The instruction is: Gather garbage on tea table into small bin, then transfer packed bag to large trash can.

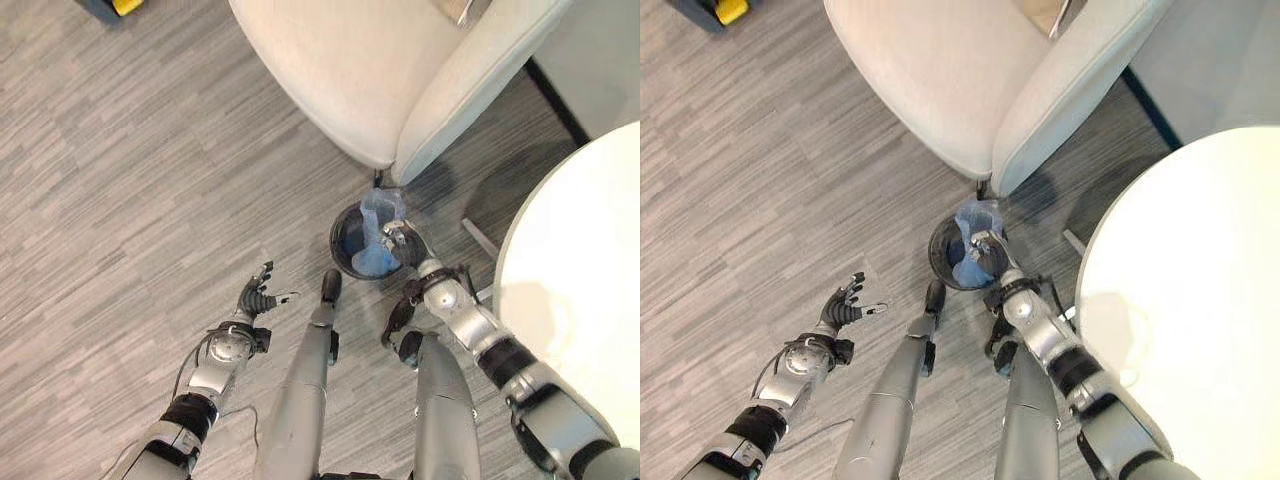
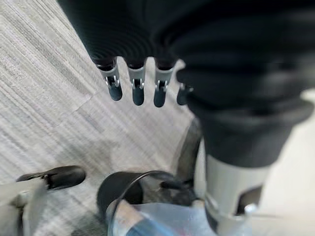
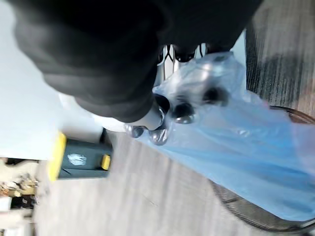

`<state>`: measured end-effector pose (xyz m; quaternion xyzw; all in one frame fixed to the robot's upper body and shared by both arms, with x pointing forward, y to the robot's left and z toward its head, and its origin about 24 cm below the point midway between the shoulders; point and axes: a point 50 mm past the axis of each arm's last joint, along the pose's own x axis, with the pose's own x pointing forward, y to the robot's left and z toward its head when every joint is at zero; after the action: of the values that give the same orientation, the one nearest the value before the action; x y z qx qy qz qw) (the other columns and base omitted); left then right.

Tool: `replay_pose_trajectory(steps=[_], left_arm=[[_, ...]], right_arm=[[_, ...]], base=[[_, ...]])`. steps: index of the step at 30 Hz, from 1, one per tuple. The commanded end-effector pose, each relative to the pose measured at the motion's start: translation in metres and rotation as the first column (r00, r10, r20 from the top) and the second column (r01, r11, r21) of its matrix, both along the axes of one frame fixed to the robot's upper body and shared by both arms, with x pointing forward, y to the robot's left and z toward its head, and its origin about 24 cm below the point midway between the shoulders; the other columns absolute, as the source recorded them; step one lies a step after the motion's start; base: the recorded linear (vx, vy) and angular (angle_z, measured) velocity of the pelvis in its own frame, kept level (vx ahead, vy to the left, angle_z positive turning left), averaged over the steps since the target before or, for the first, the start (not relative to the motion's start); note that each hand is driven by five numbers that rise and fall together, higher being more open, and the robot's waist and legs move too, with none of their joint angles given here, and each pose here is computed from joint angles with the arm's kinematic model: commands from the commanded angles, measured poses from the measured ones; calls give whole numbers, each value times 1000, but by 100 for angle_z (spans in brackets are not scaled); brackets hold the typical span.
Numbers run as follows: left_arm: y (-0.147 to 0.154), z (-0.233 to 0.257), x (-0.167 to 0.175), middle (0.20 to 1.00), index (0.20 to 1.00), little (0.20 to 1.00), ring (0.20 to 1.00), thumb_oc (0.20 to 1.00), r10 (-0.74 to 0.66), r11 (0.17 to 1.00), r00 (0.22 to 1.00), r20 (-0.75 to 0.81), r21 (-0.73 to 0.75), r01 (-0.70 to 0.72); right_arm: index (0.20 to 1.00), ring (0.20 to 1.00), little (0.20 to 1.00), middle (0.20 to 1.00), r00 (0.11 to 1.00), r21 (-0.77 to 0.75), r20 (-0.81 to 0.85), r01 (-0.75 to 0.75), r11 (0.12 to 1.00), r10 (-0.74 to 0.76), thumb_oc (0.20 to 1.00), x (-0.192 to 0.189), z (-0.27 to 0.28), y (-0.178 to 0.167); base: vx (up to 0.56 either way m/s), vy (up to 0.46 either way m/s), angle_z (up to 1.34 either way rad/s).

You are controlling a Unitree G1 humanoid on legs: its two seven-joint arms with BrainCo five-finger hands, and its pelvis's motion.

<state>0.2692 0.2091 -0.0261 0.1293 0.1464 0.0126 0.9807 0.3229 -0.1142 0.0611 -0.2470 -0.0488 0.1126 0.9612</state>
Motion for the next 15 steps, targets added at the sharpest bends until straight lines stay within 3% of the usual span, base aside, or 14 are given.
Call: replay_pose_trajectory(steps=[1, 7, 15], left_arm=[[7, -7, -10, 1000, 1000, 1000, 1000, 1000, 0, 1000, 1000, -25, 11, 0], [24, -31, -47, 1000, 1000, 1000, 1000, 1000, 85, 996, 989, -118, -18, -88], [28, -39, -72, 1000, 1000, 1000, 1000, 1000, 91, 995, 983, -161, -16, -94]], right_arm=[[200, 200, 200, 200, 986, 228, 132, -131, 965, 103, 200, 2, 38, 20], [200, 200, 200, 200, 962, 400, 160, -269, 876, 222, 200, -24, 46, 29], [200, 200, 200, 200, 917, 387, 239, -391, 835, 318, 200, -41, 65, 38]], base=[[113, 10, -11], [165, 60, -26], [98, 97, -26]])
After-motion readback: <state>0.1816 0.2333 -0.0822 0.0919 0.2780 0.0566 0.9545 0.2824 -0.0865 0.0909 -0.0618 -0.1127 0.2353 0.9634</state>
